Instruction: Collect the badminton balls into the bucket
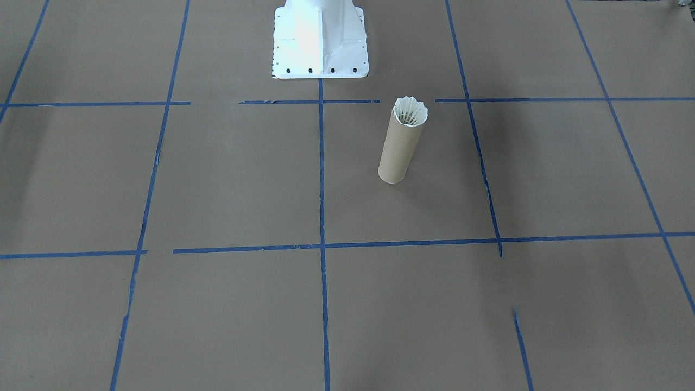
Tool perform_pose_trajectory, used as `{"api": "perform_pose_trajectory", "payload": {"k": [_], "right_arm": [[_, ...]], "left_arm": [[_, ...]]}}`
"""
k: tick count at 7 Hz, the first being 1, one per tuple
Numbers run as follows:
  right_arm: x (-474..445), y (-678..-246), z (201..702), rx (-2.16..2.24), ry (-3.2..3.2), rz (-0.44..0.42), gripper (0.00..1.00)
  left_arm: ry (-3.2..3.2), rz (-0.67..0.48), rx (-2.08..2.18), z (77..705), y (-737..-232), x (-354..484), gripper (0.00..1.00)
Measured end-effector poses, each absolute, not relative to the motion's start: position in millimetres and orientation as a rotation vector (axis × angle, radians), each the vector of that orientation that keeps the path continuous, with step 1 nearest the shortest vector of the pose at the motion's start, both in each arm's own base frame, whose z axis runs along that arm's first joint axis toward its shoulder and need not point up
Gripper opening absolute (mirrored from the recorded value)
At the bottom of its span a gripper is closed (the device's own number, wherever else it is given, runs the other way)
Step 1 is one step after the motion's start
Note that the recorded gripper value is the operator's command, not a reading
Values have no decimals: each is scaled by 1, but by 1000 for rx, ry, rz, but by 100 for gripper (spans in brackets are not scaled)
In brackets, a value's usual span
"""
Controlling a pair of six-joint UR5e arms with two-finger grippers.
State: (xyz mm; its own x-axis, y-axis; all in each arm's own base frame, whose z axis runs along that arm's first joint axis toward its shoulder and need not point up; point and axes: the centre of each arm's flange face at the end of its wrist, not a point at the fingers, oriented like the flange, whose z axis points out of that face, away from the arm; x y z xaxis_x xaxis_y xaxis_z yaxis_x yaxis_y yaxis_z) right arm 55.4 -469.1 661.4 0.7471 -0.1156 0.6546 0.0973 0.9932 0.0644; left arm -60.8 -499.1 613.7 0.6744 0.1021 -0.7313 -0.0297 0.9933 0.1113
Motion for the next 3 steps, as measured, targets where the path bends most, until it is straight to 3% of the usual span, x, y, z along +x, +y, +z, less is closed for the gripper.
{"api": "perform_pose_trajectory", "payload": {"k": [3], "right_arm": [[55,-469,661,27,-718,-116,100]], "left_arm": [[827,72,94,613,-499,-62,100]]}}
